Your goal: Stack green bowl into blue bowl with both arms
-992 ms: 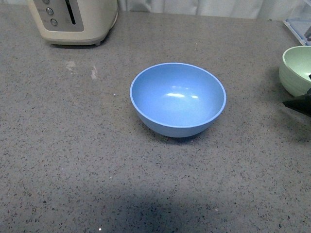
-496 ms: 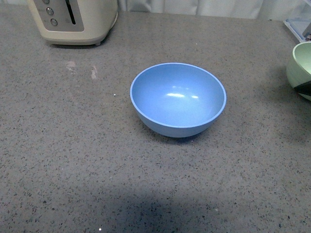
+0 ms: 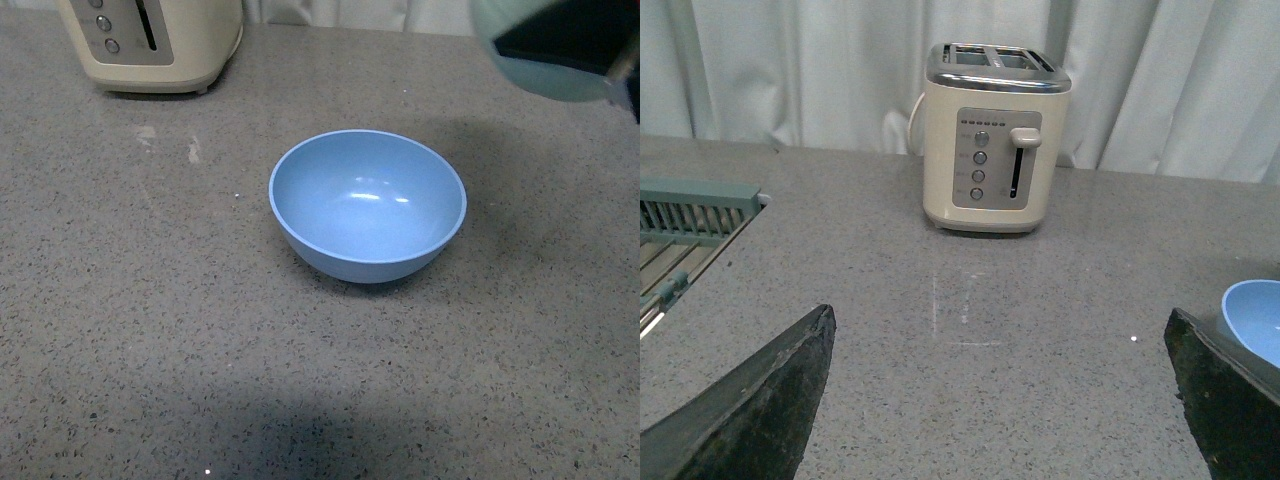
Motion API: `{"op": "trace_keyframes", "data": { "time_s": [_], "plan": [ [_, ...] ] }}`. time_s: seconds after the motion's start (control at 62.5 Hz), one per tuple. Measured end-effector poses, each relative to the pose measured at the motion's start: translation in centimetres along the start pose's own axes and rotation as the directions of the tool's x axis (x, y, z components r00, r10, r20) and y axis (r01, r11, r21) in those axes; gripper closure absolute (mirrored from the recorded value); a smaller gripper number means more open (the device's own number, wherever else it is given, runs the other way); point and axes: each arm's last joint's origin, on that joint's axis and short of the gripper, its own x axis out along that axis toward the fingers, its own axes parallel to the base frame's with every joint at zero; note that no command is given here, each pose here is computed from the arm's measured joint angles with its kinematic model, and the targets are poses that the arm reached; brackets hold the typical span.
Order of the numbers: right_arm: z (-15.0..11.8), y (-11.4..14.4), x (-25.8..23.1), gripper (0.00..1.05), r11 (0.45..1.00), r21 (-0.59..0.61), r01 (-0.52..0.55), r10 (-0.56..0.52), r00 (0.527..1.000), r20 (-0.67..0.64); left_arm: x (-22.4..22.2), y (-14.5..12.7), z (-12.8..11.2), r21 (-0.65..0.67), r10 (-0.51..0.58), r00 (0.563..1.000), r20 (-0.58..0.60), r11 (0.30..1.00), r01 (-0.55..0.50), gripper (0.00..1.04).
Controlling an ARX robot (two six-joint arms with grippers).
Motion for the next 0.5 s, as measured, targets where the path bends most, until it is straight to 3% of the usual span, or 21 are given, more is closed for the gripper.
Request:
{"op": "trace_keyframes", "data": {
  "time_s": [0.16,0.496],
  "plan": [
    [1.9,4.1,1.9,1.03,0.992,-0.009,-0.123,0.123,0.992,0.021,0.0,0.0,0.0,0.0,0.0,1.0,0.0,1.0,0.0,0.06],
    [1.0,6.3,3.5,1.03,0.984,0.002,-0.18,0.18,0.983,-0.022,0.0,0.0,0.0,0.0,0.0,1.0,0.0,1.0,0.0,0.06]
  ]
}}
